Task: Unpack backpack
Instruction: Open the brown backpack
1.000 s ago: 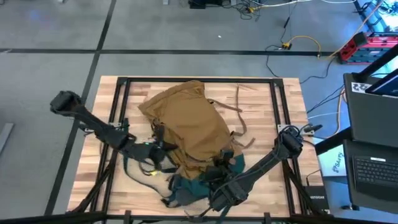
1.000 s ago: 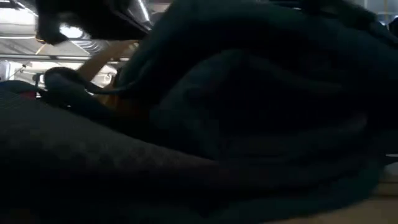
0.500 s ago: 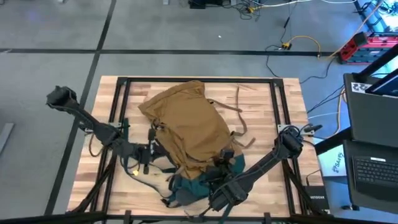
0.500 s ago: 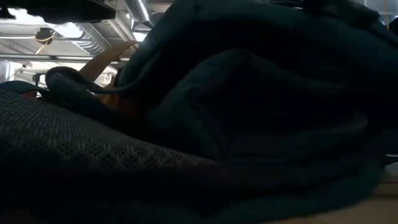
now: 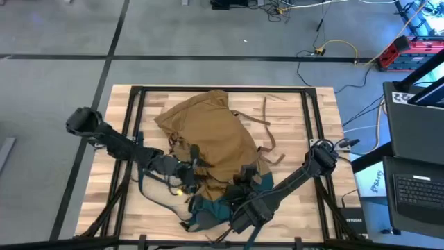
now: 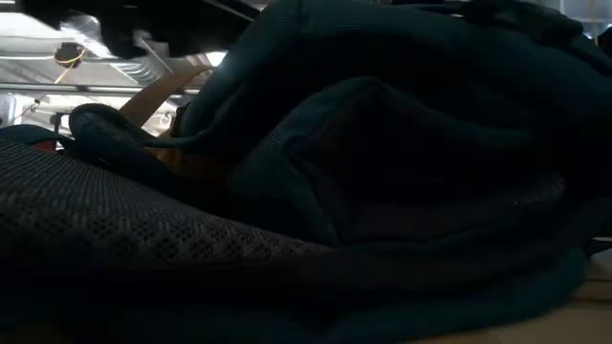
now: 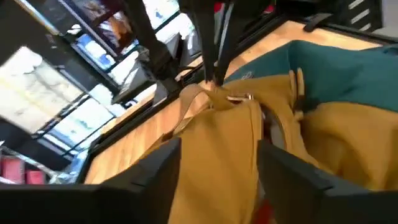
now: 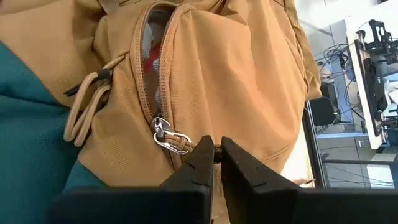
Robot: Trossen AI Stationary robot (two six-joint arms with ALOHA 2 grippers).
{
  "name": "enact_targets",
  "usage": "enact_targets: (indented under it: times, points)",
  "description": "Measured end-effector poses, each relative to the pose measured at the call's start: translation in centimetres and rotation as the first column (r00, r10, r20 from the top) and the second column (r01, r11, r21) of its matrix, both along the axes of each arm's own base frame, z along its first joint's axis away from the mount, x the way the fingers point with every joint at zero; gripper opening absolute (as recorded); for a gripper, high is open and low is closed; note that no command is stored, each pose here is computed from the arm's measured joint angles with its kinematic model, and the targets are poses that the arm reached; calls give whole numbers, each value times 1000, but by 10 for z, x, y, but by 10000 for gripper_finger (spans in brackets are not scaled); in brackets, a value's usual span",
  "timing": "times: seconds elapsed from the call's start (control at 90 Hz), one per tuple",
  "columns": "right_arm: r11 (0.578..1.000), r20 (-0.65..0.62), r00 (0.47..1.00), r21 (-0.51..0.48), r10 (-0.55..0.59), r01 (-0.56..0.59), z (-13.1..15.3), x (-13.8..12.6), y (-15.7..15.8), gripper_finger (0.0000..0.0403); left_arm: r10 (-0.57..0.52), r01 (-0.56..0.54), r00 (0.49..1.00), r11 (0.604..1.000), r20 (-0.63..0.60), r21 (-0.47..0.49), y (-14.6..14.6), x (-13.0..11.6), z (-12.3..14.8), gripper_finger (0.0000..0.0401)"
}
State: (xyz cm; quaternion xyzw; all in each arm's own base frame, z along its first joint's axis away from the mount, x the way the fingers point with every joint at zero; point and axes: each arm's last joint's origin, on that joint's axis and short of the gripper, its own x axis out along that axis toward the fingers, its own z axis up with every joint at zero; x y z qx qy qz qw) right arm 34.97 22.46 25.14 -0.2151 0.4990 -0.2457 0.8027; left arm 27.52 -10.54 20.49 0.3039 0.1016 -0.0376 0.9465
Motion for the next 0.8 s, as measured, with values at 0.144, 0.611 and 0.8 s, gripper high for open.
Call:
enact_targets:
  times: [0.144, 0.611, 0.8]
  points:
    - [1000, -1, 1000, 4, 1, -1, 0, 0, 0, 0, -10, 10, 999, 1000, -47, 3, 3, 18, -5, 222]
    - [1000, -1, 1000, 7, 3, -3, 0, 0, 0, 0, 108, -108, 986, 994, -124, 7, 35, 52, -20, 238]
    - [1000, -6, 1000, 2, 10, -10, 0, 0, 1, 0, 73, -70, 990, 997, -120, 27, 29, 51, -19, 159]
